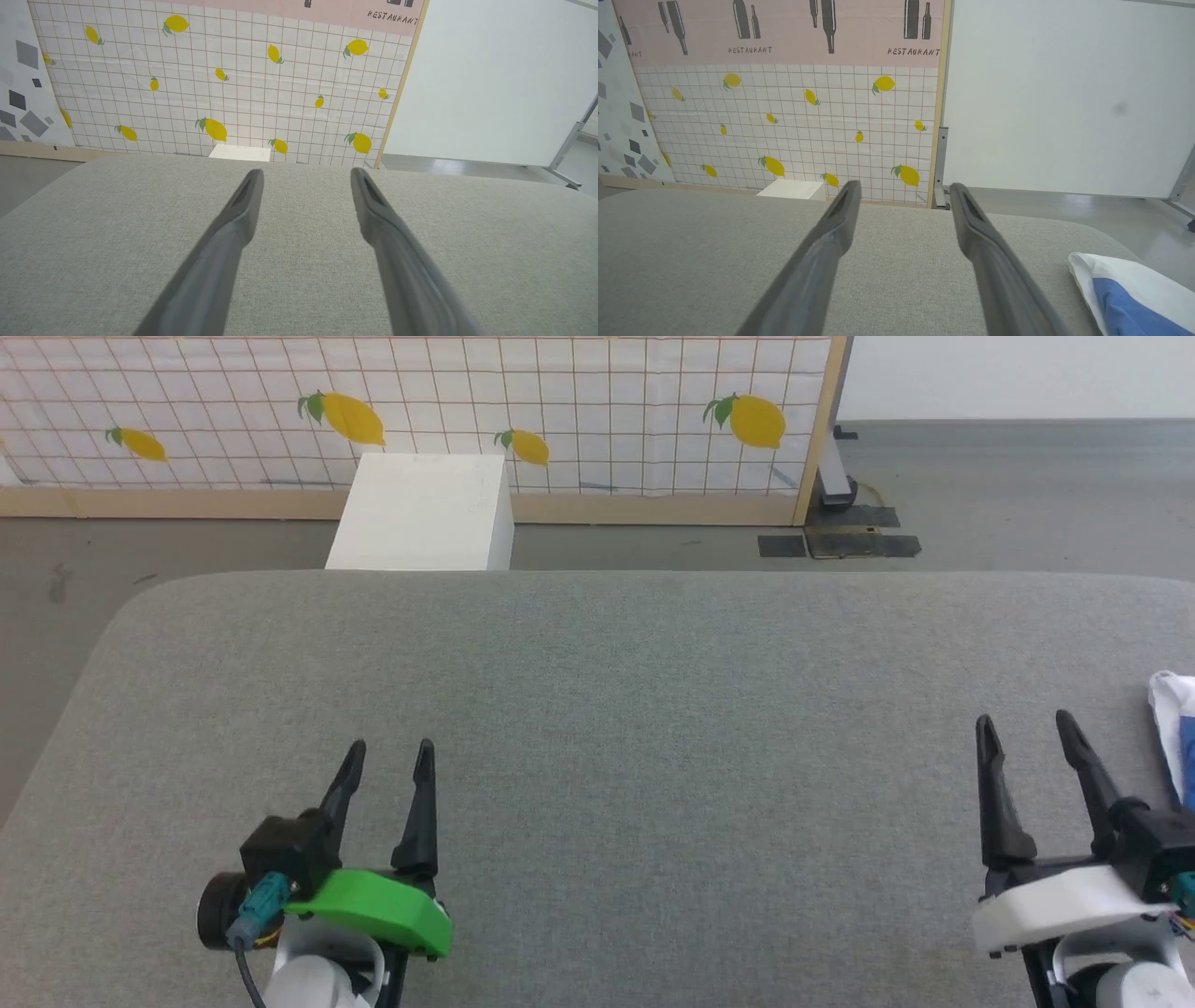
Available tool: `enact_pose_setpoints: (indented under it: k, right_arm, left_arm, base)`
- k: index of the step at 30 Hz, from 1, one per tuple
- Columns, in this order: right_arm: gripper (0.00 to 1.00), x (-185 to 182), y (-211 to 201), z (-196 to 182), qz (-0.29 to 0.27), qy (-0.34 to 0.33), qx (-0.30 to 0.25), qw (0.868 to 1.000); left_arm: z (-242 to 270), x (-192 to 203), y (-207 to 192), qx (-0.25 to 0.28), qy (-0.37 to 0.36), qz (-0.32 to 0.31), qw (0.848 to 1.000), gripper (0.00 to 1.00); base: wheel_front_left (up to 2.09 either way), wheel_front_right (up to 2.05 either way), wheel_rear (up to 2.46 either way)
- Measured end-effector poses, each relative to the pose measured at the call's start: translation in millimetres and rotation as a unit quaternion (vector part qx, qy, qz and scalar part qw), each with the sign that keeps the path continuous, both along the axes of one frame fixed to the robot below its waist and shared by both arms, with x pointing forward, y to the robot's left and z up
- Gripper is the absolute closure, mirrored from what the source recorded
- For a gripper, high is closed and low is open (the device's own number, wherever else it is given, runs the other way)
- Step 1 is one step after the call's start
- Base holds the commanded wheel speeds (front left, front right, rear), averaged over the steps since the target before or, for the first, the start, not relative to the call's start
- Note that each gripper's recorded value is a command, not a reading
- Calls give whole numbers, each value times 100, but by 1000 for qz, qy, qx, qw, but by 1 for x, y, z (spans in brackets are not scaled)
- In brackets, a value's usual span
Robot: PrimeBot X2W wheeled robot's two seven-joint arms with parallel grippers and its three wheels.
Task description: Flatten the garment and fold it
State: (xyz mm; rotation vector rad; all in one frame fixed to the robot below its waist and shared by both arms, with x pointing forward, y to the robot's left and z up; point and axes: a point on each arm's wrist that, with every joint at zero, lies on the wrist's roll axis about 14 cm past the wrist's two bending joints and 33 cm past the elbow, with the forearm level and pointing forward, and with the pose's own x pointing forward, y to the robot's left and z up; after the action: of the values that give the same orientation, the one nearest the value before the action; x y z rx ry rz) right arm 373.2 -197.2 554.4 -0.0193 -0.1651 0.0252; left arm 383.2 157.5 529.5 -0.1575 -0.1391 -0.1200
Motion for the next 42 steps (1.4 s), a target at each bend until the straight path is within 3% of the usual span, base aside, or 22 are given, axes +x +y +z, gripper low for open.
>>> enact_pose_setpoints:
  k: [15, 16, 42]
  right_arm:
    - [0, -7, 2, -7, 4, 11, 15, 1000]
    - [100, -8, 2, -7, 4, 11, 15, 1000]
    - [100, -7, 5, -10, 7, 19, 13, 1000]
  left_arm:
    - [-7, -4, -1, -3, 10, 1, 1000, 0]
    - [-7, -4, -1, -3, 11, 1, 1000, 100]
    - [-5, -3, -1, 4, 14, 2, 1000, 100]
  base:
    - [0, 0, 0]
    - [0, 0, 0]
    - [0, 0, 0]
